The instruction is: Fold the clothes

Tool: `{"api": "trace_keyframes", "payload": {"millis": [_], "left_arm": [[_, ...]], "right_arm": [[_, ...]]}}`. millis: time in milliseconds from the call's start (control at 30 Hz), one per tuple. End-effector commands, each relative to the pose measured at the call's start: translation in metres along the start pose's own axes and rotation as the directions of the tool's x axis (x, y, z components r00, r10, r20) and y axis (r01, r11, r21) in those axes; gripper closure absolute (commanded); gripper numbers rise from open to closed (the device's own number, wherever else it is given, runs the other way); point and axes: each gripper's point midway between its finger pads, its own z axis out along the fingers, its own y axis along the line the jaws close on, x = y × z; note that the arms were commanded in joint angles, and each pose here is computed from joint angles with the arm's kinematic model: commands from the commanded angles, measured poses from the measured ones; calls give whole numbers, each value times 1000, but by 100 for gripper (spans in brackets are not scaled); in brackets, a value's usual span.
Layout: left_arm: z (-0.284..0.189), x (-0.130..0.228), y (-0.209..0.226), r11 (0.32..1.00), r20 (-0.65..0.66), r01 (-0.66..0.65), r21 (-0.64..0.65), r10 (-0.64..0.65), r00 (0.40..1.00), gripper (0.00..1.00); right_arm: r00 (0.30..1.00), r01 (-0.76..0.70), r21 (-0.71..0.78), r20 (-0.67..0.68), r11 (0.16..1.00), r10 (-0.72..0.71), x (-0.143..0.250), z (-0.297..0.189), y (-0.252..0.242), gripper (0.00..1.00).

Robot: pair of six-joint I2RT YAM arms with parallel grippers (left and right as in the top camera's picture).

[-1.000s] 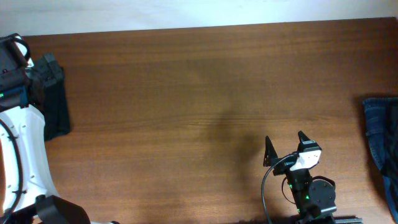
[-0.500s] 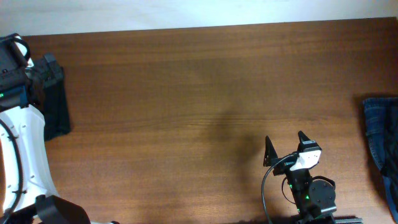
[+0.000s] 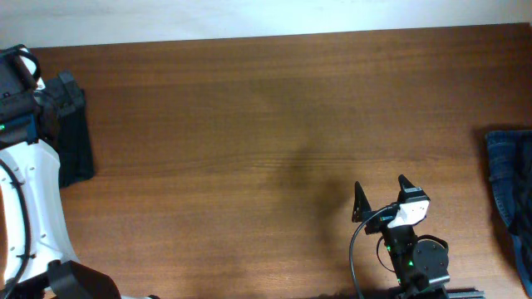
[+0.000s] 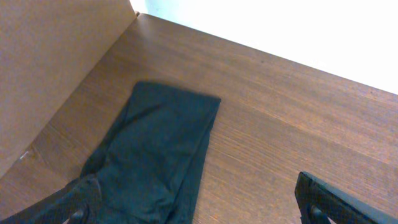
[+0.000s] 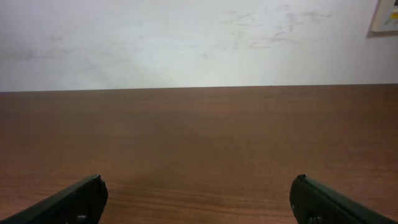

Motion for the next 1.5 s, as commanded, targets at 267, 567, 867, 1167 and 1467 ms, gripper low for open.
{"api": "trace_keyframes", "payload": {"millis": [267,567,867,1167,1467], "left_arm": [[-8,-1,-6,1000,5,7,19,-7,1000,1],[-100,-14,-73,980,134,-98,173,75,988,1],[-197,-5,-109,931,300,-199,307,104,948,1],[-228,47,-82,927,340,-200,319,85,937,1],[-201,149,-76,901,286,-222,372,116,951,1]], "right_arm": [[1000,-2,17,1,1000,2,1,0,-4,1],[1000,-2,17,1,1000,2,1,0,-4,1],[1000,-2,17,1,1000,2,1,0,-4,1],[1000,-2,17,1,1000,2,1,0,-4,1],[1000,-2,17,1,1000,2,1,0,-4,1]]}}
